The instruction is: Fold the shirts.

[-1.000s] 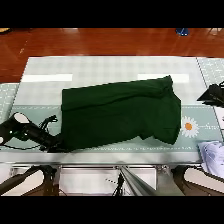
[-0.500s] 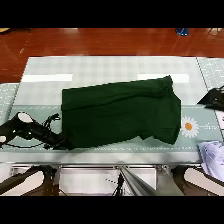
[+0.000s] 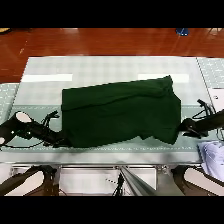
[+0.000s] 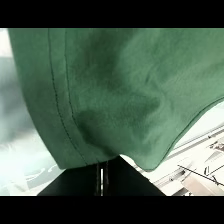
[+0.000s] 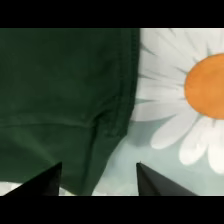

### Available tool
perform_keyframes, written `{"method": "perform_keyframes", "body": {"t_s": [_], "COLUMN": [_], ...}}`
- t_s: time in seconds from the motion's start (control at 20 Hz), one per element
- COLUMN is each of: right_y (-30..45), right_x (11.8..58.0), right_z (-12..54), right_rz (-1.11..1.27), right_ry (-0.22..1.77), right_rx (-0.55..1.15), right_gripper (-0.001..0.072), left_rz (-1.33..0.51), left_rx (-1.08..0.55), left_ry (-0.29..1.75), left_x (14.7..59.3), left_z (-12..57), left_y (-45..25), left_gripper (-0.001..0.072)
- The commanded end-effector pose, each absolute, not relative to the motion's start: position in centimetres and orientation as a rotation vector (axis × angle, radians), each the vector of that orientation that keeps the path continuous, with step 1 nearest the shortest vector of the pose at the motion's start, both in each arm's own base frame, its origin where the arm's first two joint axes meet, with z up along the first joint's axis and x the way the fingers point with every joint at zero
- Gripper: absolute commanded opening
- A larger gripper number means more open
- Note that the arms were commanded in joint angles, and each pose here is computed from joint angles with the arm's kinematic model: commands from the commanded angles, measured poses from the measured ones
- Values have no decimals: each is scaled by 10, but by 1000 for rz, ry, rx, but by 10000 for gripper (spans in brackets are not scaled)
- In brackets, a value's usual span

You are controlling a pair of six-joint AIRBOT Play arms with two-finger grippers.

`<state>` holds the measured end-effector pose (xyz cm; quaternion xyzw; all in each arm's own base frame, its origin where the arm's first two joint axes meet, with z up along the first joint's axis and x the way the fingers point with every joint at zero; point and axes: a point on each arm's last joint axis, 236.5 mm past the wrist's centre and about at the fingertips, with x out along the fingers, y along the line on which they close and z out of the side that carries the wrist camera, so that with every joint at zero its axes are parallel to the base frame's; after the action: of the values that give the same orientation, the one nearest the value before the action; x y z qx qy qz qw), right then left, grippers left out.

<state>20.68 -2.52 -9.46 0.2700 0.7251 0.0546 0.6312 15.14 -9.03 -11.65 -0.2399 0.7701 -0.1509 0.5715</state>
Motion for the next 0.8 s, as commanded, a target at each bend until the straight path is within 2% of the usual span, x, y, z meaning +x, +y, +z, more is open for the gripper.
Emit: {"method": "perform_keyframes", "body": {"t_s": [0.0, 0.05, 0.15, 0.2, 0.3, 0.45, 0.6, 0.75], "right_y": [-15, -11, -7, -6, -3, -12, -39, -34], "right_x": [212, 217, 229, 238, 263, 339, 412, 458], "right_z": [-118, -120, -117, -110, -80, 9, 95, 114], "right_rz": [81, 72, 73, 101, 182, 225, 175, 177], "right_ry": [1583, 1556, 1505, 1474, 1378, 1055, 734, 667], "right_rx": [684, 715, 761, 760, 747, 776, 790, 719], "right_gripper": [446, 346, 63, 29, 28, 28, 27, 27], "left_rz": [-367, -368, -372, -378, -406, -520, -425, -361], "left_rx": [-581, -589, -599, -595, -584, -614, -571, -592], "left_ry": [1807, 1803, 1793, 1786, 1738, 1483, 1231, 1142], "left_x": [151, 152, 156, 159, 179, 254, 329, 361], "left_z": [-113, -112, -110, -107, -90, -18, 35, 47], "left_y": [-94, -95, -97, -97, -97, -102, -74, -62], "left_gripper": [23, 23, 23, 23, 23, 23, 23, 23]}}
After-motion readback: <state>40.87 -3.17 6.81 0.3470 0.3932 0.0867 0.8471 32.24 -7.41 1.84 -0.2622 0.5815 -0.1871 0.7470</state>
